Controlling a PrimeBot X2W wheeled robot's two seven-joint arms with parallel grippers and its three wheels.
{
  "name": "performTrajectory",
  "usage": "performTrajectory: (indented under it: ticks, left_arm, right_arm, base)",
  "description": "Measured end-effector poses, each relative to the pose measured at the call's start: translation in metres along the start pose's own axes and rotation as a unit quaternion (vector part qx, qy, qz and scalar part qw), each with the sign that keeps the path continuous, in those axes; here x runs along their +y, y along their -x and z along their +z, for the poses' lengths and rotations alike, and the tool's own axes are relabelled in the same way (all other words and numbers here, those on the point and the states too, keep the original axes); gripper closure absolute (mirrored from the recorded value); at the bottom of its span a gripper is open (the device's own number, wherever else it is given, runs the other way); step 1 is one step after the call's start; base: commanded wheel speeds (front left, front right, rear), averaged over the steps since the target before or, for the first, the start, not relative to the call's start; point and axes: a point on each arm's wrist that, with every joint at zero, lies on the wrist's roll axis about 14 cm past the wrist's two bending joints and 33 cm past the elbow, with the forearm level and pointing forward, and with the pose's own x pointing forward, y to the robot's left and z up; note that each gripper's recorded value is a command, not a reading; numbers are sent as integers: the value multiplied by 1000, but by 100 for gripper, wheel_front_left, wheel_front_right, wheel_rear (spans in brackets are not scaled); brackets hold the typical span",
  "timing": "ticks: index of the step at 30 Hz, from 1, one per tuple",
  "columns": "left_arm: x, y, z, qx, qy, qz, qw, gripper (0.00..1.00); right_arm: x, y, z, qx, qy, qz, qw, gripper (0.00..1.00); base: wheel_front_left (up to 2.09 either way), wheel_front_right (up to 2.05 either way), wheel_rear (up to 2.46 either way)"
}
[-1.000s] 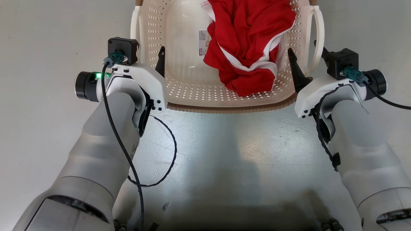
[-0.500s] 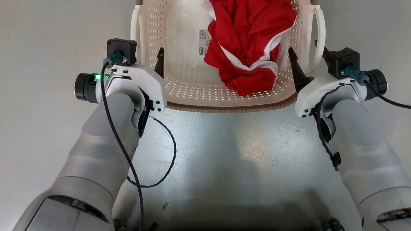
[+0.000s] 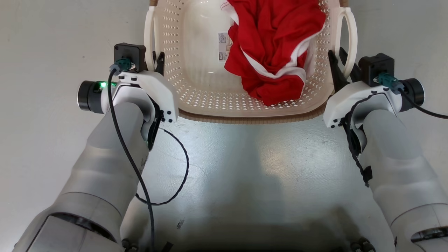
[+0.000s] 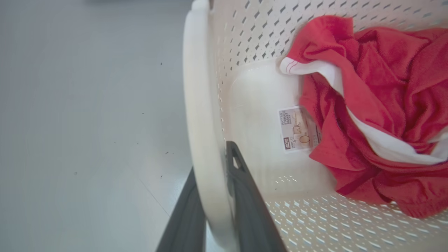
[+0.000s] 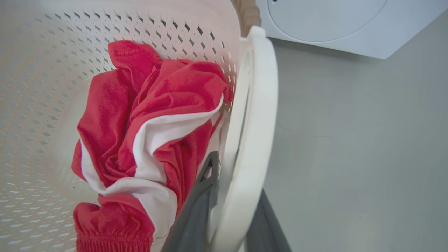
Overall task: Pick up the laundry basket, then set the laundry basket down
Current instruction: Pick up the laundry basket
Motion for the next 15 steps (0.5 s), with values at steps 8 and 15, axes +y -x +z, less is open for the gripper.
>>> performTrajectory:
  ticks: [8,15]
  left_arm:
    - [-1,4,3,-1,8,3,1000,100]
    - [-3,15,12,-5,5,1,1000,100]
  right_arm:
    - [-3,2,5,1,-4,-4,1000,100]
    - [2,10,18,-6,2,2,1000,100]
  base:
    - [0,0,0]
    - [0,0,0]
